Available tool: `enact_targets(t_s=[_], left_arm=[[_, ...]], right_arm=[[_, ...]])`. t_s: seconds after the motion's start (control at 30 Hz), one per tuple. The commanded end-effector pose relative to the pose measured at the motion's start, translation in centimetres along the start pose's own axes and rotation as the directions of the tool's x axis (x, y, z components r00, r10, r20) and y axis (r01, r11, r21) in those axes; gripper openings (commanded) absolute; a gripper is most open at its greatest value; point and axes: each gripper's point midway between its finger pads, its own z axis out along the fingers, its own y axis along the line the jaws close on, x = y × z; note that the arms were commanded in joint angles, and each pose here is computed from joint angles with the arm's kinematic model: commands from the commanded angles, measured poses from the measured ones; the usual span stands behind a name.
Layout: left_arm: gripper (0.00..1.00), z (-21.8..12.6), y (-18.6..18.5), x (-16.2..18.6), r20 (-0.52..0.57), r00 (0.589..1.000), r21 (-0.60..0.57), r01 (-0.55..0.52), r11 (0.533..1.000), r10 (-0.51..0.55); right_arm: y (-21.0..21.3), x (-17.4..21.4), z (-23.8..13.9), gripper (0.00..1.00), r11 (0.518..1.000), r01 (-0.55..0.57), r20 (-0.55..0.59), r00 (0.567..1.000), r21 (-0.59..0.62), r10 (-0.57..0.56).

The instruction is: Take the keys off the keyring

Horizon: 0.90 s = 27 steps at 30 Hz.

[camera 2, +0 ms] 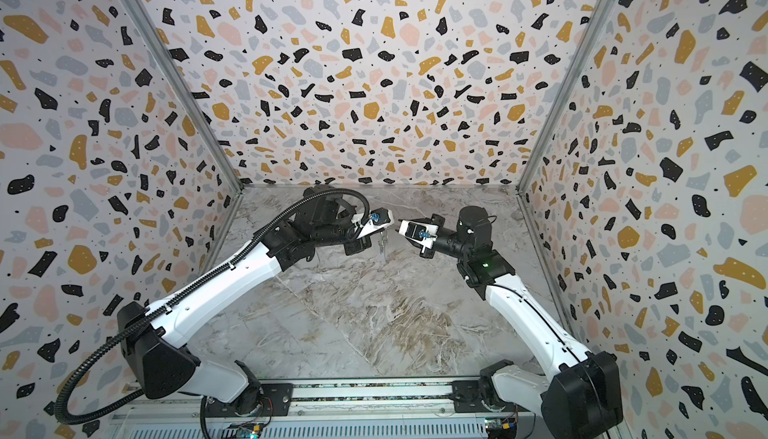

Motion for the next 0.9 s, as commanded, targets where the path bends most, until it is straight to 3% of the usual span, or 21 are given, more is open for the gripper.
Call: enact_targets(t_s=[0.0, 0.33, 0.87], left_arm=[[0.00, -0.8, 0.6, -1.3, 0.016, 0.999, -0.024, -0.036, 0.999, 0.036], [0.00, -0.8, 0.1, -1.8, 0.043, 0.998, -0.017, -0.033, 0.999, 0.034], [0.00, -1.0, -0.7, -1.8, 0.070, 0.996, 0.003, -0.049, 0.999, 0.049]], right_arm=[[0.5, -1.7, 0.1, 0.23, 0.996, -0.045, 0.058, 0.997, -0.079, 0.050], [1.3, -1.6, 0.8, 0.21, 0.981, -0.129, 0.105, 0.984, -0.144, 0.145], [1.0, -0.9, 1.4, 0.16, 0.973, -0.183, 0.110, 0.974, -0.142, 0.199]])
